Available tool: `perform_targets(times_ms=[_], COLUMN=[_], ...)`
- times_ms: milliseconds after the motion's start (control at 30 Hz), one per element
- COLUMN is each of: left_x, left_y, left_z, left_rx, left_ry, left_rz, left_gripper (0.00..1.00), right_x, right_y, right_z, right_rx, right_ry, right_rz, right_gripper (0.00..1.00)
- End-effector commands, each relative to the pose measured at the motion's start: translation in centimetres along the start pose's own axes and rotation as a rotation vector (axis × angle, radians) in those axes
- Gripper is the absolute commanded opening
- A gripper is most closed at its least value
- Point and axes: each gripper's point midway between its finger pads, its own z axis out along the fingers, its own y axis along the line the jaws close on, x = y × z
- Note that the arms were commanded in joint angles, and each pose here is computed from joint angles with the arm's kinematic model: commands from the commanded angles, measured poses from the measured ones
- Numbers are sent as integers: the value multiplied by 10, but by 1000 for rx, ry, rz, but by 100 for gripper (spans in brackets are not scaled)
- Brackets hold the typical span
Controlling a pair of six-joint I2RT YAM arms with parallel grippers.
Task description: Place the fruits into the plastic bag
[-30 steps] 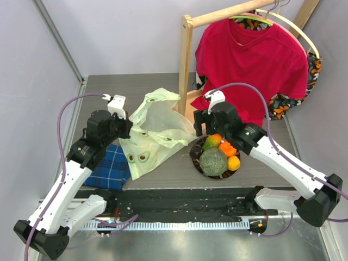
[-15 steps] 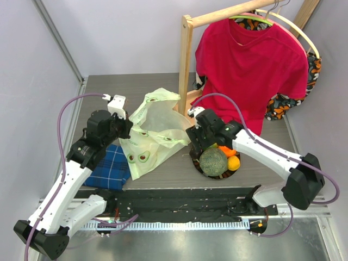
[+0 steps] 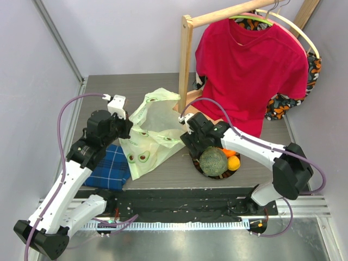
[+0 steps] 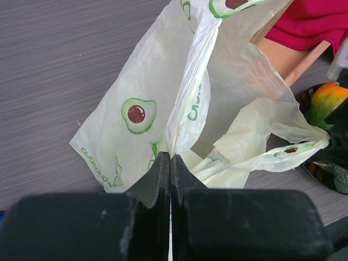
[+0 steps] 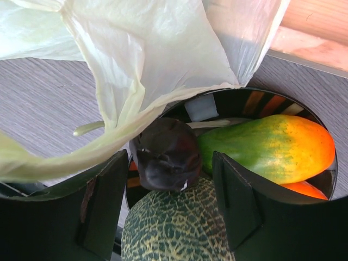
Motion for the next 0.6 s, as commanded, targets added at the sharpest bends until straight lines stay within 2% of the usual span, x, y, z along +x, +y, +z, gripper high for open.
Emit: perform_targets(times_ms=[0,200,333,567], left_x=[-11,-10,-11,-10], left_y=[0,0,0,-1], left_z=[-2,0,-1,1], left_rx=[-4,0,-2,3], left_ry=[-46,-41,-43,-38], left_rz=[-7,-8,-8,-9], left_gripper=[0,0,0,0], right_x=[-15,-12,-9,-18], right_y=[2,2,2,5], right_z=[4,9,13,1], right_rx=[-4,-3,-5,-23], right_ry=[-36,-19,-5,-56], right_rz=[-38,-44,-44,-42], right_gripper=[69,65,53,40])
